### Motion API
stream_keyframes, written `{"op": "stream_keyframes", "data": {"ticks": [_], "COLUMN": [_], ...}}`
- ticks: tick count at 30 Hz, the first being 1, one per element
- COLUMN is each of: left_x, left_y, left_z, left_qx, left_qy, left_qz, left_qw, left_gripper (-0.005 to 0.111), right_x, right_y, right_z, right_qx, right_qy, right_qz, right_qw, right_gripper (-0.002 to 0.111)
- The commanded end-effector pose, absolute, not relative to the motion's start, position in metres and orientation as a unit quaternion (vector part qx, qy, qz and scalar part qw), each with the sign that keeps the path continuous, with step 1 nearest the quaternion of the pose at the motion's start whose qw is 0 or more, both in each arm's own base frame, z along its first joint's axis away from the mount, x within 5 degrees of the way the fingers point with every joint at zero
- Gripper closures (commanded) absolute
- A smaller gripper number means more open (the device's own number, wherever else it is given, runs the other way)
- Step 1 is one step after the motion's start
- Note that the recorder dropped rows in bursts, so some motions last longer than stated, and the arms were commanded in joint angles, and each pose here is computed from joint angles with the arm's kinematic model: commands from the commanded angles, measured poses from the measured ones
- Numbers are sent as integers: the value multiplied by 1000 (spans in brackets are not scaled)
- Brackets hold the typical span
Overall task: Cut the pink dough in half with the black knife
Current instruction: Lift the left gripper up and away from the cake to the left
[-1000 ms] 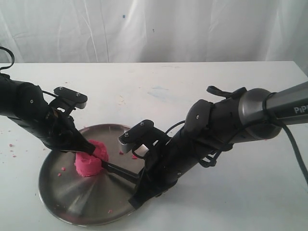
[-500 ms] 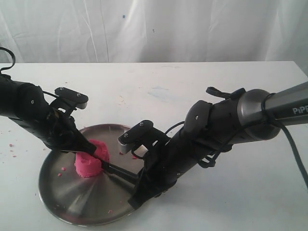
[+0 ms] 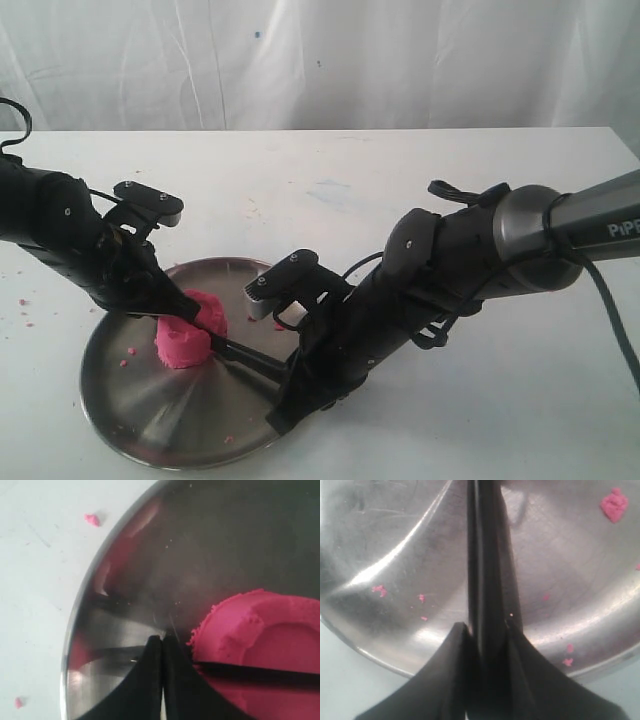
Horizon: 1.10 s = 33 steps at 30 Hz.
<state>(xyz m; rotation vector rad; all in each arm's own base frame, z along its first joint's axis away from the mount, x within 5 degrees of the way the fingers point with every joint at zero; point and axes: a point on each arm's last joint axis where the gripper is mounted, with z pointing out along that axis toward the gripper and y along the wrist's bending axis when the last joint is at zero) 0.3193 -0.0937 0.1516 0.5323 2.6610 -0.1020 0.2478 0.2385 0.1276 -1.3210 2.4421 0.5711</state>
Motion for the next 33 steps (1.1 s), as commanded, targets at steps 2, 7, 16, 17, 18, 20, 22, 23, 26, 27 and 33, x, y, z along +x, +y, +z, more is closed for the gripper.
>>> {"op": "stream_keyframes", "data": {"ticks": [2, 7, 16, 17, 18, 20, 22, 23, 26, 27, 33], "left_x": [311, 311, 318, 319, 320, 322, 322, 321, 317, 315, 301], "left_y": [-95, -95, -97, -97, -98, -98, -99, -98, -97, -97, -92], "left_z": [140, 140, 148, 151, 155, 166, 180, 187, 206, 213, 257], "left_qx": [189, 188, 188, 188, 188, 189, 189, 189, 188, 188, 177], "left_qy": [967, 967, 963, 963, 962, 960, 956, 953, 946, 943, 924], "left_qz": [-42, -42, -44, -44, -45, -47, -49, -50, -52, -53, -61], "left_qw": [164, 166, 186, 189, 192, 202, 219, 230, 260, 271, 333], "left_gripper": [107, 107, 107, 107, 107, 107, 107, 107, 107, 107, 107], "right_x": [241, 240, 241, 241, 241, 242, 242, 242, 242, 242, 240], "right_y": [235, 236, 236, 236, 236, 237, 237, 237, 237, 237, 237], "right_z": [117, 119, 119, 119, 120, 121, 121, 121, 121, 121, 120], "right_qx": [-496, -501, -501, -501, -500, -501, -501, -502, -503, -503, -505], "right_qy": [839, 836, 837, 837, 837, 836, 836, 836, 835, 835, 834], "right_qz": [189, 195, 195, 195, 195, 195, 195, 194, 194, 194, 196], "right_qw": [118, 109, 107, 107, 108, 110, 110, 111, 109, 109, 105], "right_gripper": [108, 108, 108, 108, 108, 108, 108, 108, 108, 108, 108]}}
